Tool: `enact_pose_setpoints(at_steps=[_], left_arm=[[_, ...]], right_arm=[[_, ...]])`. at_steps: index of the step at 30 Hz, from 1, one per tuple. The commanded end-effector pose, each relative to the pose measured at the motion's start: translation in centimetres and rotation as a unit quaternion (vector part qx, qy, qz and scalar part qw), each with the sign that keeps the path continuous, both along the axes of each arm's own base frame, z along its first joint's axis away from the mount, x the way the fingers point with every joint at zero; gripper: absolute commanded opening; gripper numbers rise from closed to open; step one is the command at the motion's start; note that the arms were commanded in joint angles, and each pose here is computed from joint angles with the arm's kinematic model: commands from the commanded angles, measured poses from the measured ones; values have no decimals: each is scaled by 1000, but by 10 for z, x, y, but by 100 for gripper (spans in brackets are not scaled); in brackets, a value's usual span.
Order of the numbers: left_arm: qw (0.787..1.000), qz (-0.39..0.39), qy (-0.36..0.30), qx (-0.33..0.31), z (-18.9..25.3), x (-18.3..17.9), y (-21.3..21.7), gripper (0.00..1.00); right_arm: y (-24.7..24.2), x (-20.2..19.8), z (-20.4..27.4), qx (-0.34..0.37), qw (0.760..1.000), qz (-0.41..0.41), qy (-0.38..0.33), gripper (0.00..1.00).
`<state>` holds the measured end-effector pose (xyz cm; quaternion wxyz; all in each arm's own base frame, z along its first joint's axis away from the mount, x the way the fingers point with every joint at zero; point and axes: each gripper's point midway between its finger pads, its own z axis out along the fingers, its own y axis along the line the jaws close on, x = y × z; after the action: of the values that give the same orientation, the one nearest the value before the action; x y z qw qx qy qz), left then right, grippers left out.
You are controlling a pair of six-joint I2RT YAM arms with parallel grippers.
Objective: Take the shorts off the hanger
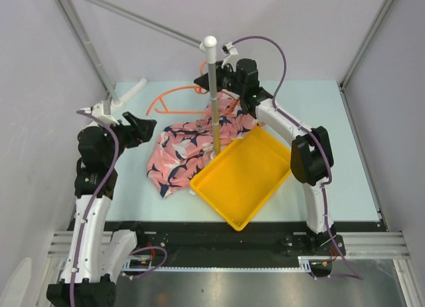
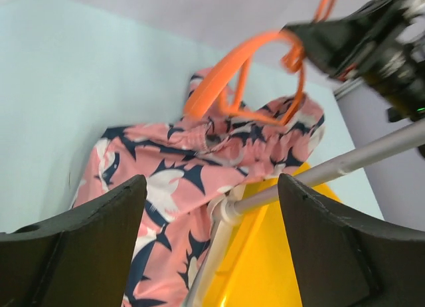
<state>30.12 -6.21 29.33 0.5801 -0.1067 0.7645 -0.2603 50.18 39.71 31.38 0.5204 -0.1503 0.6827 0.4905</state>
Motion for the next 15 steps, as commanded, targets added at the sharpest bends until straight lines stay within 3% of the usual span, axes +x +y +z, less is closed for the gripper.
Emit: enact_pose_setpoints(at_steps=[1,7,12,15], left_arm=[[999,1,-31,11,28,12,3,87],[995,-100,3,26,23,25,-23,90],[978,-206,22,24,18,22,-65,89],[974,-225,28,21,16,19,-77,88]], right_arm=[[12,-19,14,-22,996,64,-49,0],[26,-47,2,-50,988,136,-52,0],[36,-62,-3,-54,982,175,-55,0],[41,-72,0,-46,978,197,-53,0]])
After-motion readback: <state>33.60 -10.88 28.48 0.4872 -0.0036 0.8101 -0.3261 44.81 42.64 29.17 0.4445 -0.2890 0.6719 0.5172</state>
